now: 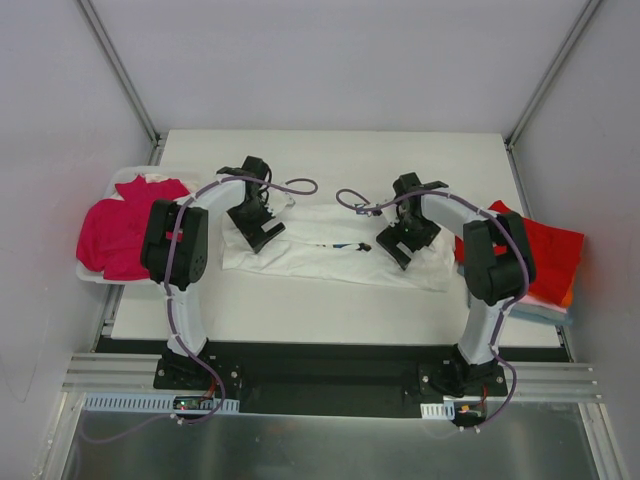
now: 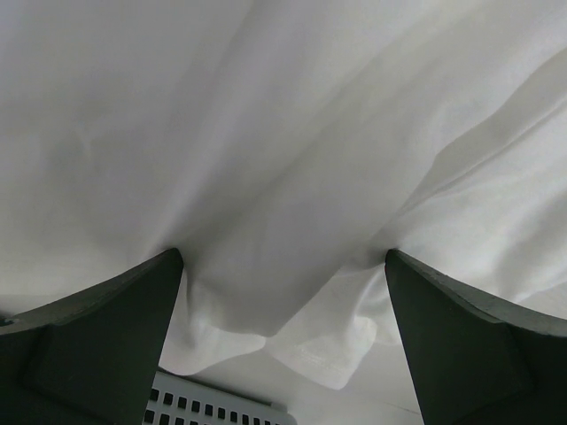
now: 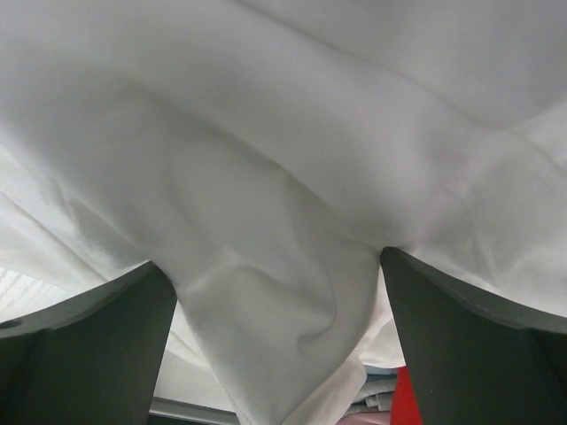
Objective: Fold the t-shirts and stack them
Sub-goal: Rotate the tshirt 90 degrees
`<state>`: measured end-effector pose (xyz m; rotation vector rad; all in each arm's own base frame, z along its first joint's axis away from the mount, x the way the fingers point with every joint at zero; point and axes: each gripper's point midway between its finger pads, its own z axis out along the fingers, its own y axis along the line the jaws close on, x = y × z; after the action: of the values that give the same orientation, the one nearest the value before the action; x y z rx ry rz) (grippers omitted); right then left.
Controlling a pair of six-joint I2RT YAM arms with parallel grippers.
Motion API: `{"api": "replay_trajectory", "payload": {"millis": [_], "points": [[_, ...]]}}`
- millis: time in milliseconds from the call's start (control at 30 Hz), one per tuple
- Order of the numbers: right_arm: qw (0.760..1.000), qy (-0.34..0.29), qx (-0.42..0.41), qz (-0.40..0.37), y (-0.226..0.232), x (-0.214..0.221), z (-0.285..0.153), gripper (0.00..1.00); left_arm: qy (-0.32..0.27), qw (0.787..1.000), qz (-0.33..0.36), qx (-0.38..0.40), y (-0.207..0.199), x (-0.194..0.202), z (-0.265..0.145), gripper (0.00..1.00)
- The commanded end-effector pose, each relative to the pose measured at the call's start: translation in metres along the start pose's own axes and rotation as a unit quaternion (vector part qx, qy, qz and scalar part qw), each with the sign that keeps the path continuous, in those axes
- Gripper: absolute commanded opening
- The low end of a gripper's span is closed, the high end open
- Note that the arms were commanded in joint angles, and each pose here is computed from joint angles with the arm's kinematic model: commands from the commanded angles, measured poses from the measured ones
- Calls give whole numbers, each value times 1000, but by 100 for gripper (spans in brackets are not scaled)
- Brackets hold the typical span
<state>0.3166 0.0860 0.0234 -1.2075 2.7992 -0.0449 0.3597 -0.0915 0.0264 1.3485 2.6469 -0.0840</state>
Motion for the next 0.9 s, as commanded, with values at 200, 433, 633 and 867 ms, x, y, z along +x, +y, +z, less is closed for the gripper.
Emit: {"api": "replay_trajectory", "payload": {"millis": [200, 433, 633, 867], "points": [[999, 3, 39, 2, -29, -14, -6, 100, 53, 998, -37, -11, -3, 19, 2, 98], [999, 7, 30, 7, -44, -25, -1, 100, 59, 997, -46, 7, -10, 21, 3, 99], [1000, 4, 25, 18, -65, -38, 2, 100, 64, 996, -54, 42, -34, 24, 2, 99], [999, -9, 40, 20, -93, -67, 4, 100, 70, 994, -49, 66, -72, 31, -4, 99]]}}
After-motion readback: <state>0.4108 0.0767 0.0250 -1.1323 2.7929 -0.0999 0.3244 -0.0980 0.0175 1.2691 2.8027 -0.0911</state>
